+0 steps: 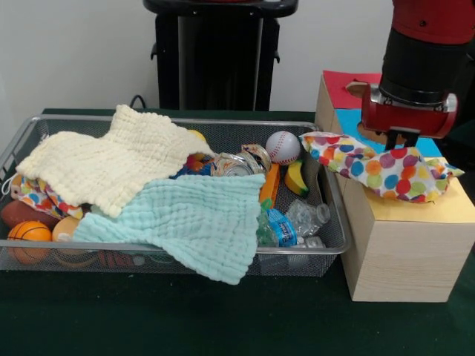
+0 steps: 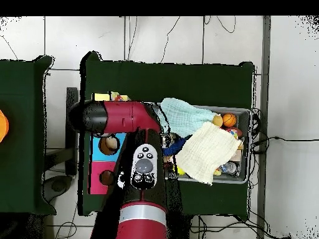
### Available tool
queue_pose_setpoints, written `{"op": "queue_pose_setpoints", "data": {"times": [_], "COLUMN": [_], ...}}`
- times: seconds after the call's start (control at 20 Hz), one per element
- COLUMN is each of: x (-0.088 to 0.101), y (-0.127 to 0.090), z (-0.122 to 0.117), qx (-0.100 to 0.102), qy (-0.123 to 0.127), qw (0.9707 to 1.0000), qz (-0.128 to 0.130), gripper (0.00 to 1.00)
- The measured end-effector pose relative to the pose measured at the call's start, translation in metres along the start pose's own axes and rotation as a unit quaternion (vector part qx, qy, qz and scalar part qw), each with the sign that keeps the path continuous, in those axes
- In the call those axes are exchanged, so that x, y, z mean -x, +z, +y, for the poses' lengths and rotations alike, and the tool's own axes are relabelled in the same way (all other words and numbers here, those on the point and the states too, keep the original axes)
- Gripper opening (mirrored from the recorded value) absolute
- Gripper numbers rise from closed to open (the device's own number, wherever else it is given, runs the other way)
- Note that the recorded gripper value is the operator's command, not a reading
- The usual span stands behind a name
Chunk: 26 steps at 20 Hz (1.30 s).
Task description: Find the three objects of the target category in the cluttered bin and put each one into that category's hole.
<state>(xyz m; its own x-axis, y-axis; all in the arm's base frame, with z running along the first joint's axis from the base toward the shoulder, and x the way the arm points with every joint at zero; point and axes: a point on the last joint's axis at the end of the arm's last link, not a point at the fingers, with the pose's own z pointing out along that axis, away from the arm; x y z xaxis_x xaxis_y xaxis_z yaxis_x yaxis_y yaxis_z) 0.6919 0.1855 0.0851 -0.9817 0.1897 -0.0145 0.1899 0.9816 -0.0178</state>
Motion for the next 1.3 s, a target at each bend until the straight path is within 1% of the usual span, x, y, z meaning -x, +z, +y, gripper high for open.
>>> {"op": "queue_pose_setpoints", "data": {"times": [0.3, 0.45, 0.65, 0.85, 1.0, 1.15, 1.3], "x": [0.009, 0.014, 0.012, 0.01, 0.008, 0.007, 0.007], "y": [0.003, 0.007, 0.019, 0.023, 0.025, 0.025, 0.025], "z": [0.008, 0.015, 0.031, 0.042, 0.049, 0.049, 0.049], "qx": [-0.001, -0.005, -0.013, -0.015, -0.017, -0.021, -0.021], "qy": [-0.005, -0.01, -0.019, -0.019, -0.008, 0.01, 0.021], "qw": [0.9999, 0.9998, 0.9995, 0.9995, 0.9995, 0.9994, 0.9993], "qz": [-0.009, -0.017, -0.021, -0.022, -0.024, -0.024, -0.024], "gripper": [0.0, 0.0, 0.0, 0.0, 0.0, 0.0, 0.0]}}
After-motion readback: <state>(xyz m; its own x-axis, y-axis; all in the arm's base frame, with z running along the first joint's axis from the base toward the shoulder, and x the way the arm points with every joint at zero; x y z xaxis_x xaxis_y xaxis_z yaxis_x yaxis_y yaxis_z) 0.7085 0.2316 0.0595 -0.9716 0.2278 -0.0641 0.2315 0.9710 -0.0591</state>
